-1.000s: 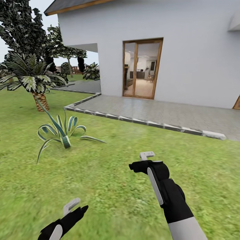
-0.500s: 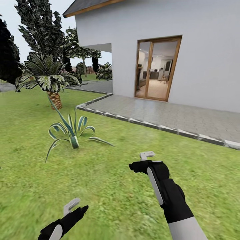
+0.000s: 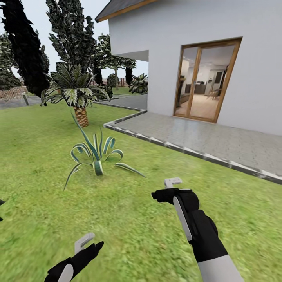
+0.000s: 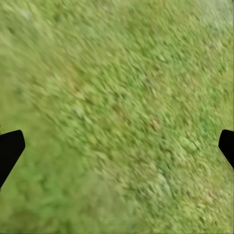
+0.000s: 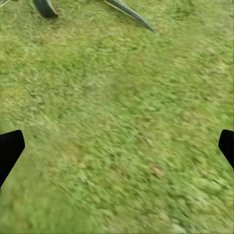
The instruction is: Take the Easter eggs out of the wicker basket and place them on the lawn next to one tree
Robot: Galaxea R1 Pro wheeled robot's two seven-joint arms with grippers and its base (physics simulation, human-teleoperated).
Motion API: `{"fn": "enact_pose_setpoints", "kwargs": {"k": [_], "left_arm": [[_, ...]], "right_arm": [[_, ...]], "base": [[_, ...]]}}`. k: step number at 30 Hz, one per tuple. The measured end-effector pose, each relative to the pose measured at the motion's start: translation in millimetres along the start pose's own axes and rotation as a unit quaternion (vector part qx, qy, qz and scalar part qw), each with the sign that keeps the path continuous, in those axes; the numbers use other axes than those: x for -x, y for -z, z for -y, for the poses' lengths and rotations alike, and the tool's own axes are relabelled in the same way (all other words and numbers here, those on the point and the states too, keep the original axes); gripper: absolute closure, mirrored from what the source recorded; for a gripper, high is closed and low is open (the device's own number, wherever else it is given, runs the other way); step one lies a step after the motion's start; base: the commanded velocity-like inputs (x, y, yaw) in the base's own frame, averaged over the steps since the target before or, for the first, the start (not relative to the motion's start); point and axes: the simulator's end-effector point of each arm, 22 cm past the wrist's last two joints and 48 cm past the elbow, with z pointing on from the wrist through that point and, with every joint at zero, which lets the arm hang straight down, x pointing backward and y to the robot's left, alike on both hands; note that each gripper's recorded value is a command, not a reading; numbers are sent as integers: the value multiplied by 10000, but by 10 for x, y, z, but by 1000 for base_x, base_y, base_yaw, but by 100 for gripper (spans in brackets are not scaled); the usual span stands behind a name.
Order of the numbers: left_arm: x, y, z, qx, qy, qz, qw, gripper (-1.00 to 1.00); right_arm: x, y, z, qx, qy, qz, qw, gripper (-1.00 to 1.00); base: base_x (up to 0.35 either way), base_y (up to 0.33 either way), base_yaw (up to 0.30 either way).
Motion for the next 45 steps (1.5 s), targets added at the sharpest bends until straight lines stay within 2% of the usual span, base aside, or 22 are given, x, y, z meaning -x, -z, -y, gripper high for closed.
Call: {"fn": "enact_pose_setpoints", "kwargs": {"k": [29,45], "left_arm": [[-8,-2,-18,41,-9,-2,10000,-100],[-49,-11,-41,65,5,-44,10000,-100]], "right_arm": [[22,13,1,-1,-1,31,10000,-100],[21,13,0,0,-1,29,10000,-100]], "base": [[310,-174,246],[326,-32,246]]}}
